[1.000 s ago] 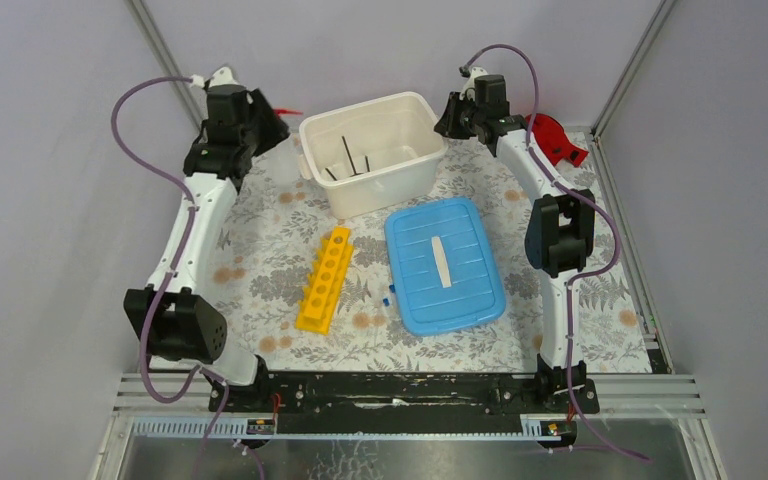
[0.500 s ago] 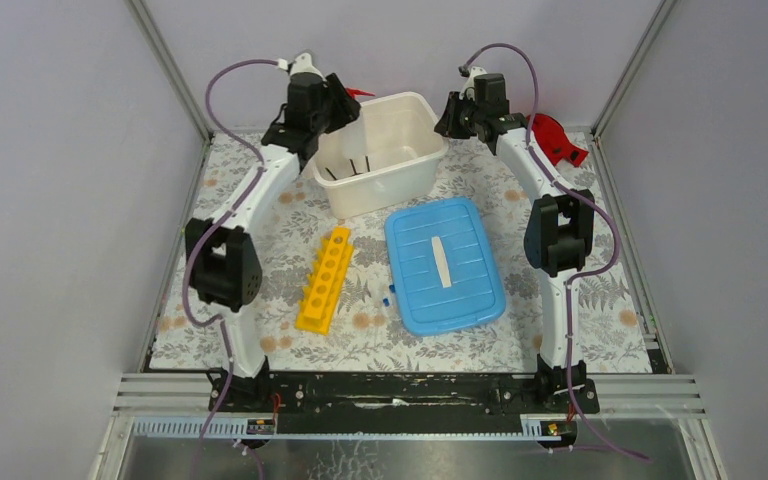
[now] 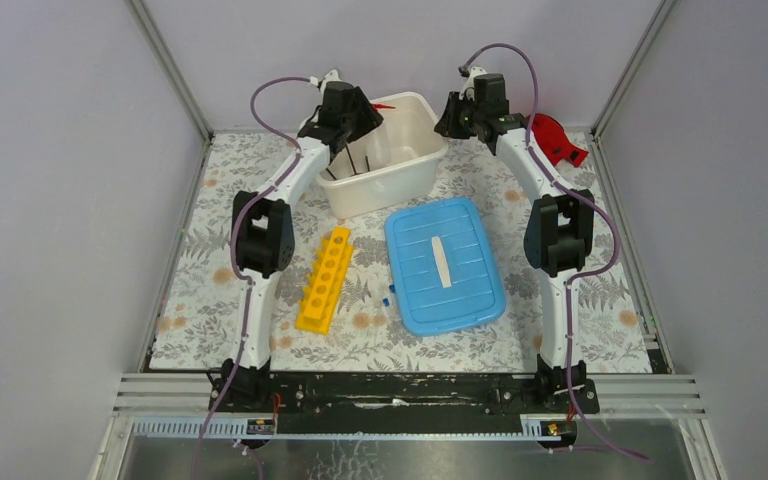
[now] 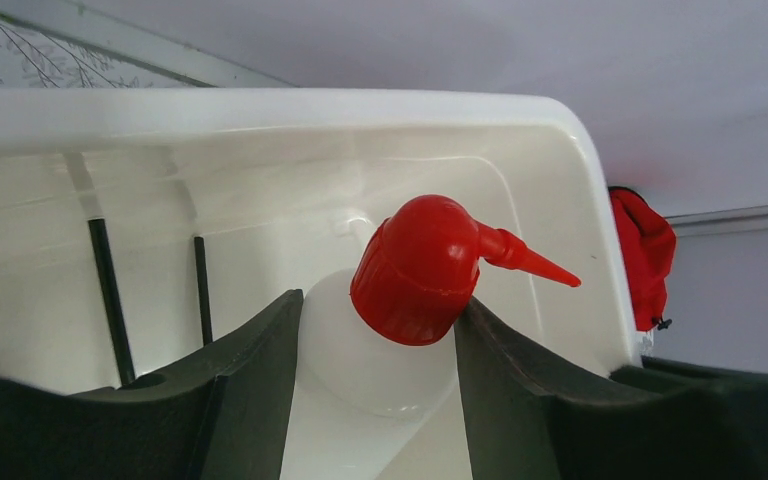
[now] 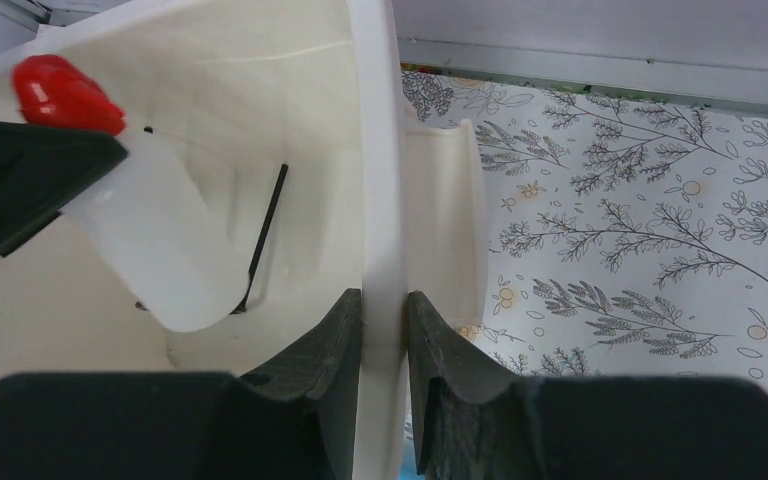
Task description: Organize the chemistry lab equipment
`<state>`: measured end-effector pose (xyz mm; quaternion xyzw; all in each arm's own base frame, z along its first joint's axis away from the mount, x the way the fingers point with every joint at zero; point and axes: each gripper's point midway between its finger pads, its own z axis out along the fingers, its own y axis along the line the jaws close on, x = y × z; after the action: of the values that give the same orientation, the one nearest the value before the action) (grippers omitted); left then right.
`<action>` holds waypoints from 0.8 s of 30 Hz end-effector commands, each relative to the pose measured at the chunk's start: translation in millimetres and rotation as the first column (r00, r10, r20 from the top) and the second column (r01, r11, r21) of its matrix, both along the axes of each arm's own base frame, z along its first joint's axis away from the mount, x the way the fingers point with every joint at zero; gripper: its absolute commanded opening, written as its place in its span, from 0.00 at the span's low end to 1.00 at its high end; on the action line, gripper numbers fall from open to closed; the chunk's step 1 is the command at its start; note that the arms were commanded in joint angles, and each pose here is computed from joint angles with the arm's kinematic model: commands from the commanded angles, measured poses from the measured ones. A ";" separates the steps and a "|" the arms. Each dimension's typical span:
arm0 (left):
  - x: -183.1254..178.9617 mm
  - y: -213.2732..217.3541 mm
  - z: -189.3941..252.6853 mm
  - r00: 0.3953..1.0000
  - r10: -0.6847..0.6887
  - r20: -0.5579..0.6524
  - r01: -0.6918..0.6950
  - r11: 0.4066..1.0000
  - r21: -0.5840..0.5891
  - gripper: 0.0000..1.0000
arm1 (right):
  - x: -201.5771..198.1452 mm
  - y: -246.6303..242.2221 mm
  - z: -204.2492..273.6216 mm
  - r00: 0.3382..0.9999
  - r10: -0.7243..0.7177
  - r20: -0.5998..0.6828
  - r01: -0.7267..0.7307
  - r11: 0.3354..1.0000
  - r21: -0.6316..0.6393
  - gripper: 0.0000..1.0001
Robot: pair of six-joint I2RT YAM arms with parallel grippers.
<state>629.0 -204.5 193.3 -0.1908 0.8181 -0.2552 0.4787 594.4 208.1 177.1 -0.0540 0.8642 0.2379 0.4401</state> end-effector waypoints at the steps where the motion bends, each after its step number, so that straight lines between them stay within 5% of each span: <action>1: 7.7 -9.4 -13.8 0.998 0.022 -0.061 -0.026 0.998 -0.056 0.02 | -24.4 -10.5 -63.0 0.983 -0.022 -0.181 0.004 0.995 -0.100 0.27; 6: 13.4 -12.7 -33.7 0.995 0.025 -0.100 -0.031 0.997 -0.064 0.16 | -22.2 -11.0 -62.9 0.984 -0.025 -0.174 0.007 0.995 -0.102 0.29; 13: 13.2 -16.2 -28.7 0.997 -0.002 -0.078 -0.003 0.997 -0.071 0.55 | -18.2 -9.6 -53.3 0.990 -0.027 -0.139 0.015 0.996 -0.088 0.30; 24: 13.3 -21.4 19.4 0.998 -0.058 0.029 0.060 0.996 -0.061 0.74 | -16.6 -16.3 -26.2 0.996 -0.043 -0.084 0.034 0.993 -0.113 0.34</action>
<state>637.6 -215.6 140.9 -0.2134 0.8436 -0.2579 0.4199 593.1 207.6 167.9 -0.0537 0.8697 0.2222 0.4375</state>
